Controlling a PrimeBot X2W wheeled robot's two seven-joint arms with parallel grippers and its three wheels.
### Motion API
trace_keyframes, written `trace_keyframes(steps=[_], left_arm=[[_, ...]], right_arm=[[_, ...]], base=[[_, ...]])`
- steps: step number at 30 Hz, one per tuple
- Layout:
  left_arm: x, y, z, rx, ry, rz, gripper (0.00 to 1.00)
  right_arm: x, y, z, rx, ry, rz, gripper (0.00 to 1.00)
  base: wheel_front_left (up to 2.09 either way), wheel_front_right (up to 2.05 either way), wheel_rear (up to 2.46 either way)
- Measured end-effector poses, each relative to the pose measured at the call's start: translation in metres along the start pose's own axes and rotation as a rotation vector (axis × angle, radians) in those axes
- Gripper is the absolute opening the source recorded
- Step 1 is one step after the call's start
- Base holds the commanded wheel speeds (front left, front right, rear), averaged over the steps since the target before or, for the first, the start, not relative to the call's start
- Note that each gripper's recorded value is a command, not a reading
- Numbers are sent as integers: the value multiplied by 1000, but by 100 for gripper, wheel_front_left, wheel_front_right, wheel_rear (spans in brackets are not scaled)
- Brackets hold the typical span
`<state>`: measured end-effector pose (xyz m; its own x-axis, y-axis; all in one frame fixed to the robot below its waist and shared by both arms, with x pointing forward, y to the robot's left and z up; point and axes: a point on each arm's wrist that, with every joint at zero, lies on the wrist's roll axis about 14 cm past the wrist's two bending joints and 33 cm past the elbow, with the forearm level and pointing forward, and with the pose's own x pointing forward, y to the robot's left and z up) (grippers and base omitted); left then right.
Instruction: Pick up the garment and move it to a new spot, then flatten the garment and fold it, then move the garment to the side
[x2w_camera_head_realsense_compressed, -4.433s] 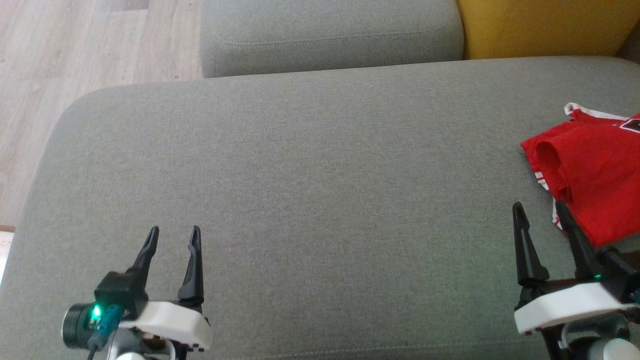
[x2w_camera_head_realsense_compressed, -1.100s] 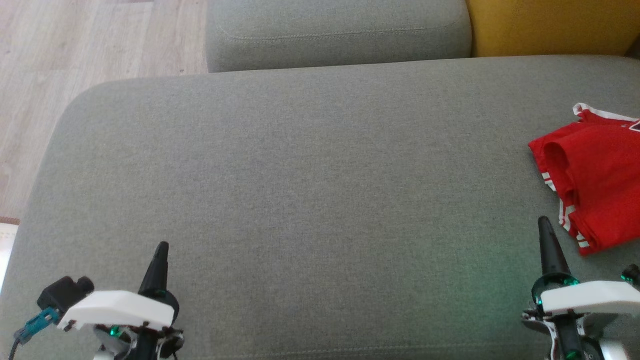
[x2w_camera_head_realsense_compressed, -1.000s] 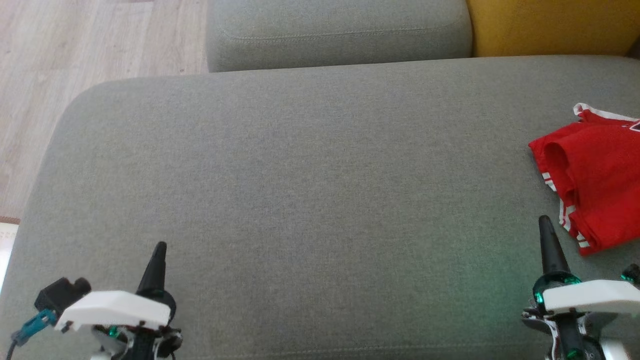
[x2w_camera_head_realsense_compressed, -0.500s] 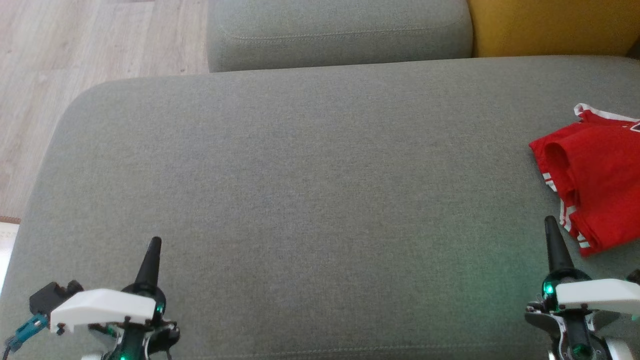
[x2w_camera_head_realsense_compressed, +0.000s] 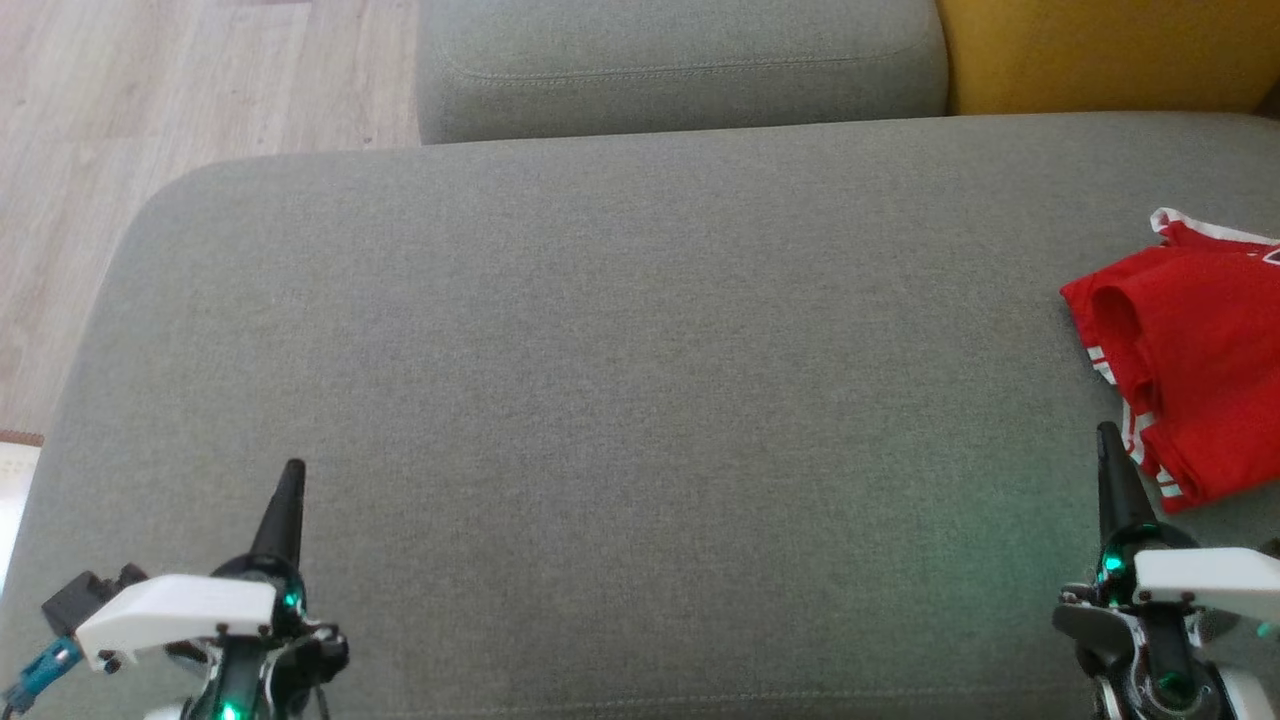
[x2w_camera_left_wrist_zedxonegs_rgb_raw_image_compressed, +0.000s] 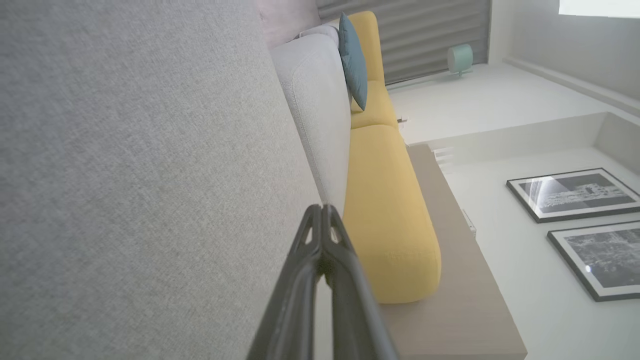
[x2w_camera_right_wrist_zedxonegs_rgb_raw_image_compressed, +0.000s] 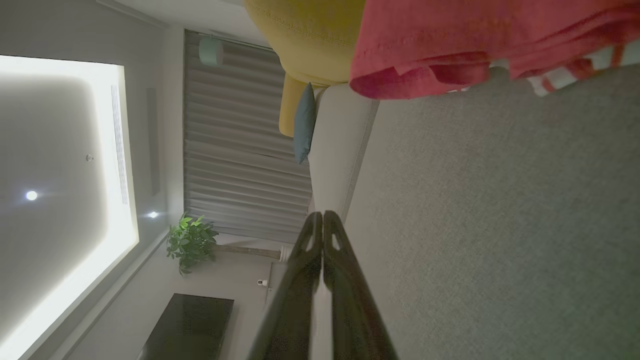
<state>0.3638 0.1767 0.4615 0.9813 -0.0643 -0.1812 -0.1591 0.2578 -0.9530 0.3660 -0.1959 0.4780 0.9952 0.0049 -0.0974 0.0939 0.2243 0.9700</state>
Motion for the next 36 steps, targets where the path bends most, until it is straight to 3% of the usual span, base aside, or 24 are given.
trace_keyframes(steps=[21,36], left_arm=[[6,-13,16,-255,-48,-83,0],[7,-14,15,-262,-48,-84,0]], right_arm=[[7,-2,8,240,-34,0,0],[7,-3,9,242,-37,-1,0]], base=[[0,0,0],[0,0,0]])
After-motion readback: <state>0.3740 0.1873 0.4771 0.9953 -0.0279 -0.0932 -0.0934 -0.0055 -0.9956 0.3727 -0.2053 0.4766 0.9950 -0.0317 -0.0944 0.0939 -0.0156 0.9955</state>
